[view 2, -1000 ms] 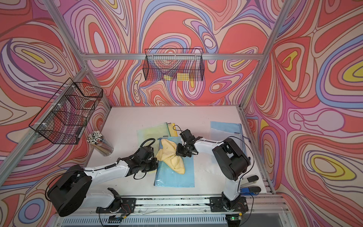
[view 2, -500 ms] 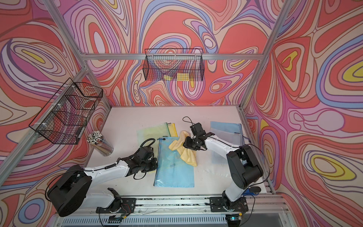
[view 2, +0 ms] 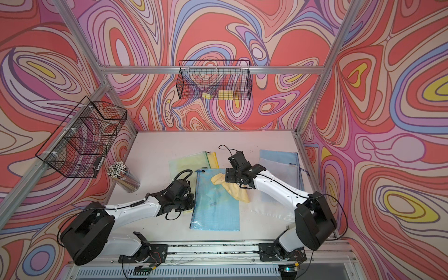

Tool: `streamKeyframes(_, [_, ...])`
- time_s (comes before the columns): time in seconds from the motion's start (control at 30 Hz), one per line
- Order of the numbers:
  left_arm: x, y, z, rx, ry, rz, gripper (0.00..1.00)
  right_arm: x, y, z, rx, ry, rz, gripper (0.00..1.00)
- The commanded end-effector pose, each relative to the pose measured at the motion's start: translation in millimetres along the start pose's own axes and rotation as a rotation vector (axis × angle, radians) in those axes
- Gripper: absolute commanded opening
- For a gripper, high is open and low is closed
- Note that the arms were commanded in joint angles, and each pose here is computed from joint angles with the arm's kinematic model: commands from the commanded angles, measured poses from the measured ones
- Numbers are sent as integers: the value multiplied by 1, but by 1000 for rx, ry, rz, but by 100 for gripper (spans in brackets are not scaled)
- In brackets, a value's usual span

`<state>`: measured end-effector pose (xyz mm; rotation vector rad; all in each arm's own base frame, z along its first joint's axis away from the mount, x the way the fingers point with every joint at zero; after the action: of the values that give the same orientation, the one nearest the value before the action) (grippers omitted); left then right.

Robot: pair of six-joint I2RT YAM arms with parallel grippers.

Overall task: Wipe the document bag
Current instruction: Wipe the dirt from the document bag.

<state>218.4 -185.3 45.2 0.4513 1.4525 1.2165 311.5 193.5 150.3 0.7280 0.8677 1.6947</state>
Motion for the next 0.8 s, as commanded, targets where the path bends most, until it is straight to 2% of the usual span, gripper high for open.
streamKeyframes(0.0, [0,-1,2,8,30,14,0,-6,-14,-9,28,34,-93,77])
streamKeyframes(0.3, [3,1,0,8,31,21,0,-3,-64,-17,100,72,-142,73])
streamKeyframes(0.47, [5,1,0,8,35,24,0,1,-90,-25,142,81,-158,61])
streamKeyframes(0.63, [7,0,-1,9,35,27,0,3,-98,-38,170,67,-150,33])
streamKeyframes(0.7, [7,0,-1,8,36,28,0,7,-96,-42,174,65,-144,24])
streamKeyframes(0.77, [7,0,-1,9,35,28,0,17,-87,-42,161,79,-133,10])
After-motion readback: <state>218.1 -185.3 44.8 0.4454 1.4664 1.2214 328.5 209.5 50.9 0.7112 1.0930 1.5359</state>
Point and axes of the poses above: each gripper's point midway between its finger pads, its own y axis back along the fingers, its own x axis along the line the jaws close on, z = x × y, the point moved 3 cm from there along y, back along the fingers, and after that the axes turned 13 degrees about y, right-handed, at the moved point
